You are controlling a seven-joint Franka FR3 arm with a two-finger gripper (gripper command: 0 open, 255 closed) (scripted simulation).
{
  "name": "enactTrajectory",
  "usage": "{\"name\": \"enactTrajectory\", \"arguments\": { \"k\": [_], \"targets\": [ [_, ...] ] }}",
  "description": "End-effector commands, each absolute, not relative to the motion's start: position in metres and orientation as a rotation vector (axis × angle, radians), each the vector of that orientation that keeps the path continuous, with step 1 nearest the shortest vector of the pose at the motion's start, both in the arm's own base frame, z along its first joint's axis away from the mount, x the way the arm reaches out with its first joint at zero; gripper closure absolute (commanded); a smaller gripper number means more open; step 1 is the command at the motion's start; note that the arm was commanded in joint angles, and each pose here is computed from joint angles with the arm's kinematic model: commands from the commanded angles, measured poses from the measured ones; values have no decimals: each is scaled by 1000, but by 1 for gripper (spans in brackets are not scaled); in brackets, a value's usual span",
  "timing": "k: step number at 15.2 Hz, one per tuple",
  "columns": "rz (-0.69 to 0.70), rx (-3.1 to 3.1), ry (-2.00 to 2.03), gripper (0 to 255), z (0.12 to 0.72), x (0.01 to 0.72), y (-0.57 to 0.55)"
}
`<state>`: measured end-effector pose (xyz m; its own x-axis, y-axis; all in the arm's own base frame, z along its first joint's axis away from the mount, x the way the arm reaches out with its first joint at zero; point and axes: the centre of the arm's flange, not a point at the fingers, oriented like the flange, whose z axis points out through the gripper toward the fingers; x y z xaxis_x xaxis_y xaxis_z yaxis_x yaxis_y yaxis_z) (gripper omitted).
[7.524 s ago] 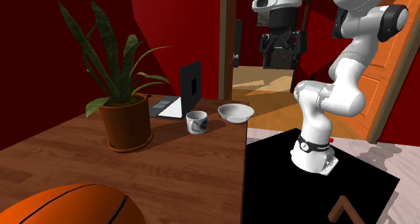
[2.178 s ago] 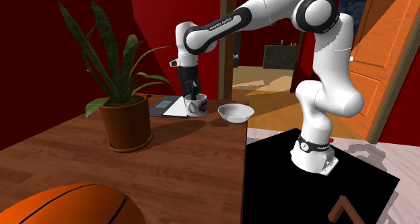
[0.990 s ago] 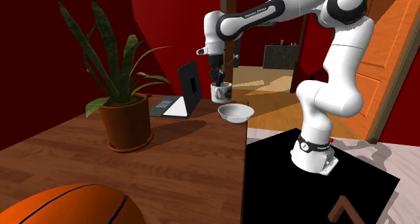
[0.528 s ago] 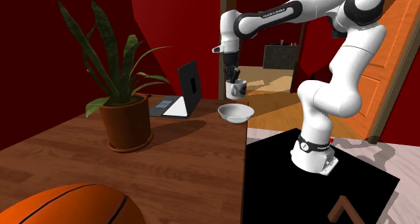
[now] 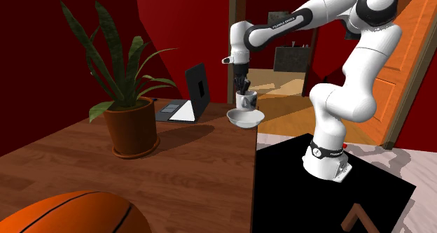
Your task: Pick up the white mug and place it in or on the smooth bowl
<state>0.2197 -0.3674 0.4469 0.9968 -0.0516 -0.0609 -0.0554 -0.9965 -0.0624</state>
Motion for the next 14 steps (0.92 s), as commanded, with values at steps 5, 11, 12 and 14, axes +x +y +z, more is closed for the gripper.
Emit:
{"name": "enactTrajectory", "arguments": {
  "k": [5,11,12,14],
  "targets": [
    [90,-3075,83,255,415,220,-368],
    [90,-3075,83,255,404,220,-368],
    [90,-3075,83,255,404,220,-368],
    [90,-3075,83,255,404,220,-368]
  ]
}}
